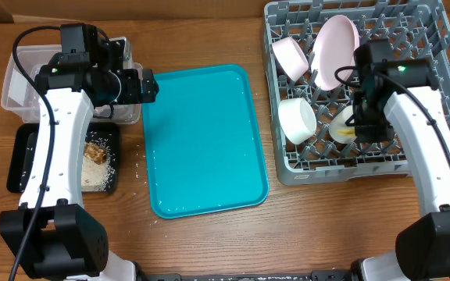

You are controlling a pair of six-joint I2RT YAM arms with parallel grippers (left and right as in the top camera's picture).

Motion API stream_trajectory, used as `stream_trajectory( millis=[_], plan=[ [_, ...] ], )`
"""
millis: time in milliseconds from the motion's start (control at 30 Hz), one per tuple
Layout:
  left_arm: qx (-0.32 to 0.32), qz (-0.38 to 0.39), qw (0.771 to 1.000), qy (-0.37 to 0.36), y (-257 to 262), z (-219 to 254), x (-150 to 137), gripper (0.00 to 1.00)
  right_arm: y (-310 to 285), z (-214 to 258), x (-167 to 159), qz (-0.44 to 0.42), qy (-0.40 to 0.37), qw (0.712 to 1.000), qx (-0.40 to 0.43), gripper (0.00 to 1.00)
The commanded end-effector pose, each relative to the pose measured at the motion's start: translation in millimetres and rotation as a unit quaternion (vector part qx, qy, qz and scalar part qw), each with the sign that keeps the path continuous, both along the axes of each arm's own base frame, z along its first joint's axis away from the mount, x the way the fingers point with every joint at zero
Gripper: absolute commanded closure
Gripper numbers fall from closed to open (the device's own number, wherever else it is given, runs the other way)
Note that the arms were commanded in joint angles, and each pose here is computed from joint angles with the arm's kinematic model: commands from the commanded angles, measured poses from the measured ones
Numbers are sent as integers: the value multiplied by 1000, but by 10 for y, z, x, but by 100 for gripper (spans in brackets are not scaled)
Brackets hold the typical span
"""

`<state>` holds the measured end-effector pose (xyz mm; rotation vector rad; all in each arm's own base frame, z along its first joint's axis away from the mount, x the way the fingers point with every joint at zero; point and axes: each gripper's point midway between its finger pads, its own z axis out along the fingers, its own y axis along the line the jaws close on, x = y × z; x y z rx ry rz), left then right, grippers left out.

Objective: Sort waste into correct bins and load items into the dishwasher
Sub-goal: 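Carry the yellow spoon with the right gripper and drop it in the rack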

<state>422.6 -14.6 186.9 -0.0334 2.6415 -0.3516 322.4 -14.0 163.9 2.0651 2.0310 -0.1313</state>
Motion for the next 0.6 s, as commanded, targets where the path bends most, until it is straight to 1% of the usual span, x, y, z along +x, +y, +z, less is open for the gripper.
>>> stream_trajectory(
  millis=[0, 133, 167, 267, 300, 367, 467, 500, 533, 567],
  plan=[
    [5, -4, 1000, -14, 6, 99, 27, 0, -7, -132, 7, -18, -3, 1000, 1, 79],
    [5, -4, 1000, -14, 6, 101, 28, 0, 0, -249, 102, 15, -14, 1000, -1, 80],
    [5, -4, 1000, -14, 5, 101, 28, 0, 2, -272, 109, 17, -15, 1000, -1, 78],
    [5, -4, 1000, -14, 6, 101, 28, 0, 2, -298, 131, 32, -16, 999, -3, 62],
    [5, -4, 1000, -14, 6, 101, 28, 0, 4, -294, 142, 41, -16, 999, -4, 60],
    [5, -4, 1000, -14, 6, 101, 28, 0, 6, -250, 162, 67, -17, 998, -7, 60],
    [5, -4, 1000, -14, 6, 101, 28, 0, 15, -73, 216, 134, -27, 990, -18, 59],
    [5, -4, 1000, -14, 6, 101, 28, 0, 21, 18, 233, 159, -35, 986, -23, 57],
    [5, -4, 1000, -14, 6, 101, 28, 0, 47, 183, 252, 198, -51, 978, -32, 46],
    [5, -4, 1000, -14, 6, 101, 28, 0, 81, 350, 261, 235, -68, 969, -41, 22]
  ],
)
